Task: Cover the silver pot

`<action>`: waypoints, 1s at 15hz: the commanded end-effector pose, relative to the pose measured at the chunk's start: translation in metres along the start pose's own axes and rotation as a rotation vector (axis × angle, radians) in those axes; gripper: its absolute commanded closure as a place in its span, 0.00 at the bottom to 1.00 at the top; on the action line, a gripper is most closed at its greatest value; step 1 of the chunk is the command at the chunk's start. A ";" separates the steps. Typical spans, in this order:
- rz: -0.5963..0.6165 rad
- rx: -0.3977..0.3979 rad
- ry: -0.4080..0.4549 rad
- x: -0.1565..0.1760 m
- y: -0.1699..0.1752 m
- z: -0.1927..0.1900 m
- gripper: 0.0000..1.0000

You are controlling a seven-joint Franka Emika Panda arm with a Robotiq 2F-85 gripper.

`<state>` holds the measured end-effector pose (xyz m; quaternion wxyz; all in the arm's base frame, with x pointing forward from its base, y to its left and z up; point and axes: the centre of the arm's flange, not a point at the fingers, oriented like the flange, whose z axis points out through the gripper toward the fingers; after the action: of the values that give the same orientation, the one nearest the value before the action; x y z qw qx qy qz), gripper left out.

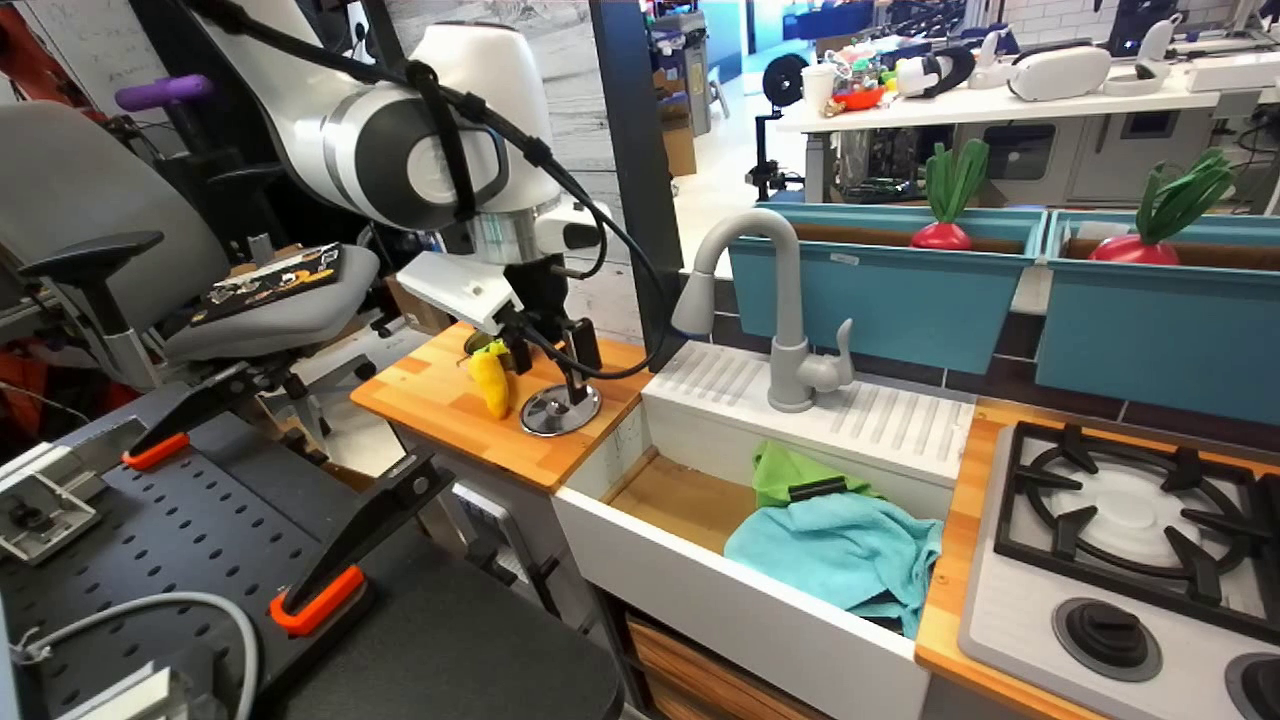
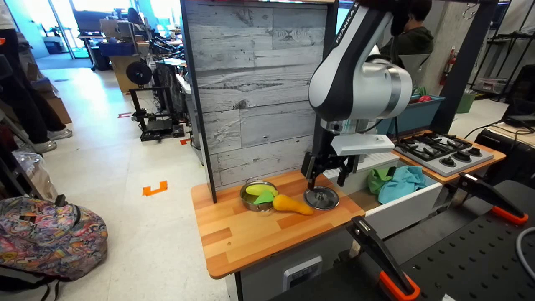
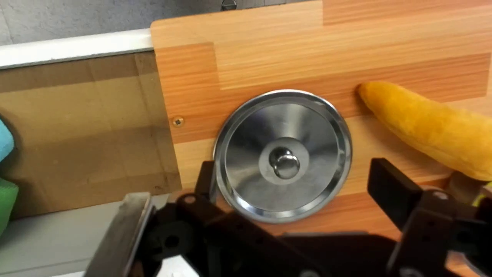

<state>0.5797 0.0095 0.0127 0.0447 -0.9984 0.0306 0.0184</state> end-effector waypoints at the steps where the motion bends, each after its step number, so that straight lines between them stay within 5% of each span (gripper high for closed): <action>1: -0.008 -0.007 -0.010 0.011 -0.004 0.021 0.00; 2: -0.010 -0.008 -0.012 0.010 -0.004 0.024 0.00; 4: -0.016 -0.009 -0.012 0.011 -0.004 0.029 0.26; 11: -0.016 -0.004 0.006 0.021 -0.002 0.026 0.81; 15: -0.021 0.009 0.033 0.025 -0.004 0.012 0.99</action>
<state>0.5996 0.0133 -0.0043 0.0446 -0.9986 0.0264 0.0074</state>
